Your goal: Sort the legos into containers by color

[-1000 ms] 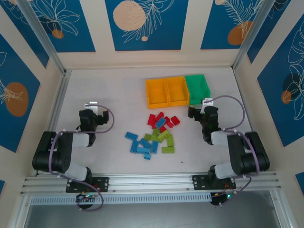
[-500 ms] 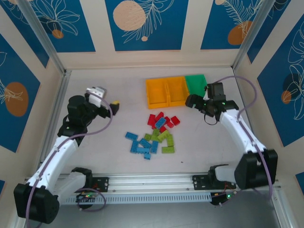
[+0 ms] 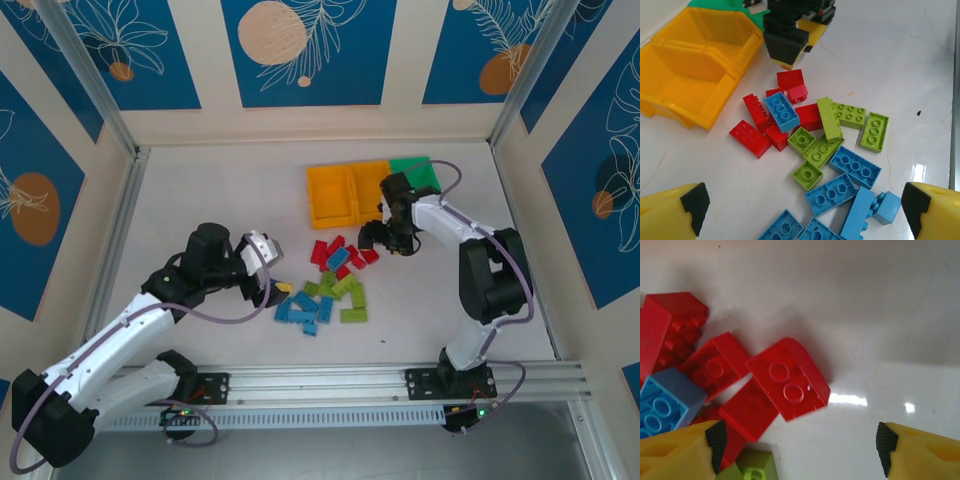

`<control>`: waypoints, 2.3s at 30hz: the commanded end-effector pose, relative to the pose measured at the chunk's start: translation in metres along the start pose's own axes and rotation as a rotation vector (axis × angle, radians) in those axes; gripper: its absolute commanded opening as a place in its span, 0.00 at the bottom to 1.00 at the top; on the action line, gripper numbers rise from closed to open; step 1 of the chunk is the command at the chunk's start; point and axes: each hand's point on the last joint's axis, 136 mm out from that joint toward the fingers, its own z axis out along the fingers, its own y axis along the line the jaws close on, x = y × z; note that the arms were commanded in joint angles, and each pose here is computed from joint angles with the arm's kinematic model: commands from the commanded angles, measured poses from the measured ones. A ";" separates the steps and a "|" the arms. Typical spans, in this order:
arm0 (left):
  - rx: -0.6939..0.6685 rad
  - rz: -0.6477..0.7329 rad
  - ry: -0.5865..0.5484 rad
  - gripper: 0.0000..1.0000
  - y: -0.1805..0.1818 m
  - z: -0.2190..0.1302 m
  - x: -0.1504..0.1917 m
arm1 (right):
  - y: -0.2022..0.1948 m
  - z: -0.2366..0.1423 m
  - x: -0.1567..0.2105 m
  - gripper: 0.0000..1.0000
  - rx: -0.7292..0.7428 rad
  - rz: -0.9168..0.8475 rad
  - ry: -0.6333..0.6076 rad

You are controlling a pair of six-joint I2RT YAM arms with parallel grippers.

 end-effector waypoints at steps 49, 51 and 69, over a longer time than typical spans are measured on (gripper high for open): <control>-0.387 -0.783 0.032 1.00 0.080 0.042 -0.022 | -0.090 -0.078 -0.199 0.53 -0.004 0.321 -0.394; -0.379 -0.757 0.038 1.00 0.079 0.045 -0.022 | -0.086 -0.096 -0.189 0.53 -0.017 0.333 -0.407; -0.290 -0.609 0.376 0.87 0.030 0.130 -0.020 | -0.013 -0.108 0.036 0.62 -0.185 0.301 -0.244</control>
